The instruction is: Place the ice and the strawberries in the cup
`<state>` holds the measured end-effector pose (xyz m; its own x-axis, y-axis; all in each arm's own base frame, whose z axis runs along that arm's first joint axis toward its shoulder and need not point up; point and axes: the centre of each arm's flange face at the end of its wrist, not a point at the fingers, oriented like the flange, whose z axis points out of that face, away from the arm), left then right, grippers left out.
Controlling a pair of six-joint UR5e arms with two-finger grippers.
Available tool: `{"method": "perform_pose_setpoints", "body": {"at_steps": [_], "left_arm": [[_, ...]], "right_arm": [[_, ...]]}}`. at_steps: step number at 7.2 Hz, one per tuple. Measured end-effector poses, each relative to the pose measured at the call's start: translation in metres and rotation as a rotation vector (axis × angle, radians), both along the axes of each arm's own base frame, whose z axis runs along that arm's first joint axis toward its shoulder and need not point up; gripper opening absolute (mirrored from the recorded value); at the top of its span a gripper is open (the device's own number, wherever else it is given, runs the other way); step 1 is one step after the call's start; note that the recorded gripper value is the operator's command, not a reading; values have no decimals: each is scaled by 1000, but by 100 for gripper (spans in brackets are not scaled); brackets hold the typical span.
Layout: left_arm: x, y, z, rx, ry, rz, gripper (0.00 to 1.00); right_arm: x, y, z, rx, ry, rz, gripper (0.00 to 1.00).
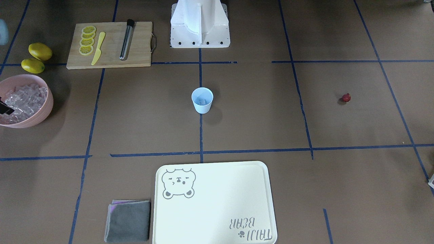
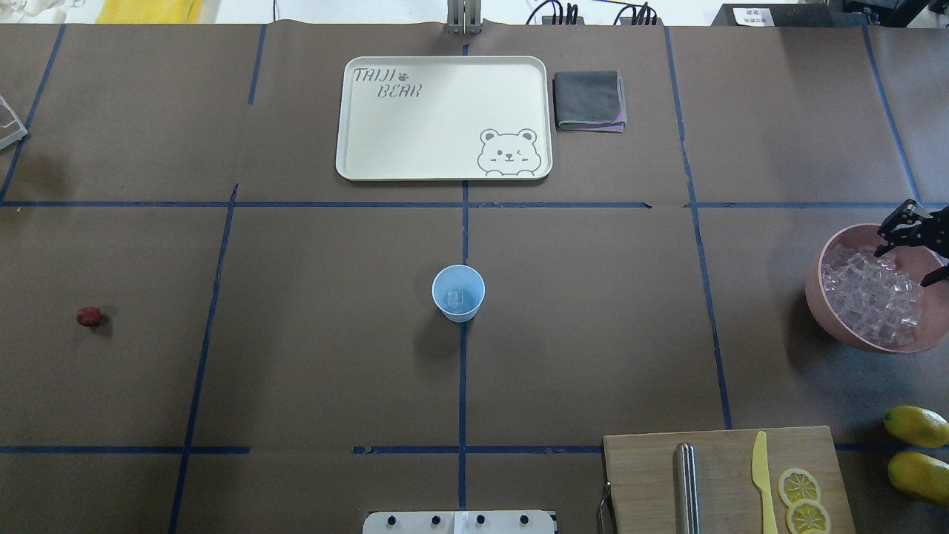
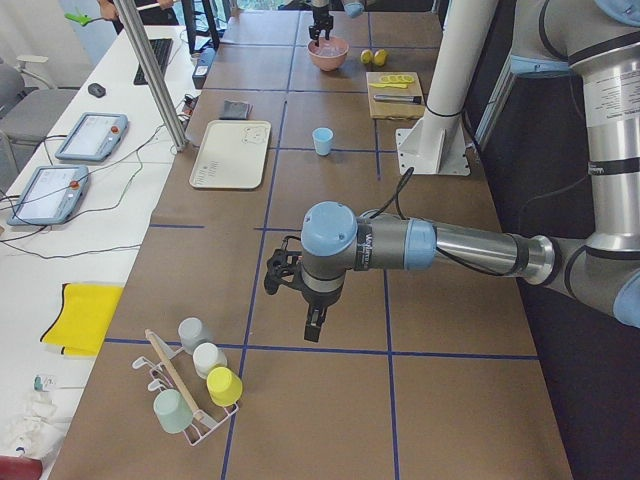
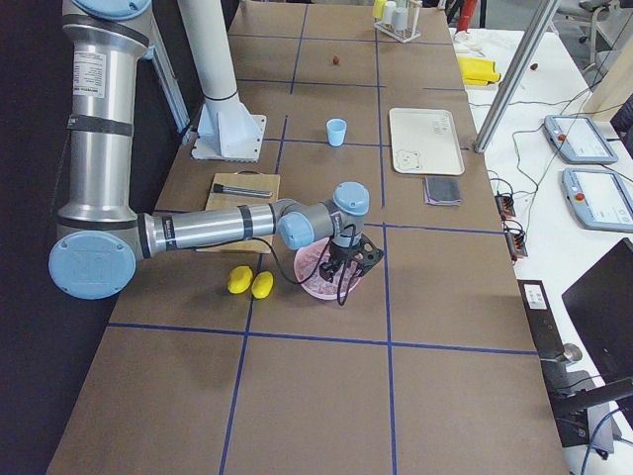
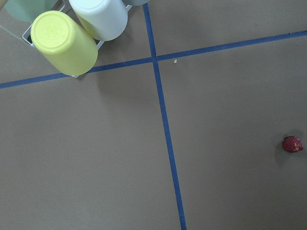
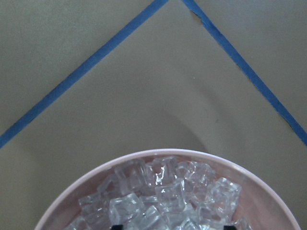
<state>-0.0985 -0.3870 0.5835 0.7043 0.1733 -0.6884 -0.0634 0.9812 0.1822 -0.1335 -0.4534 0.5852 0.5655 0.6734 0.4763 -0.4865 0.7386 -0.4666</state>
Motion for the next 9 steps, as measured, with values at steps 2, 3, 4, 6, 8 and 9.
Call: {"method": "perform_pose_setpoints", "body": {"at_steps": [2,3,4,6,8,9], "left_arm": [[0,0,0,1,0,0,100],[0,0,-1,1,0,0,100],[0,0,-1,2,-1,0,100],[0,0,-1,1,-1,0,100],[0,0,-1,1,-1,0,100],[0,0,-1,1,-1,0,100]], "right_arm": [[0,5,3,-2,-2,-2,77],[2,11,7,6,-8,-3,77],[4,18,11,14,-17,-4,77],[2,24,13,20,-26,-7,77],[-7,25,14,14,-23,-13,70],[-8,26,14,14,-20,-14,63]]}}
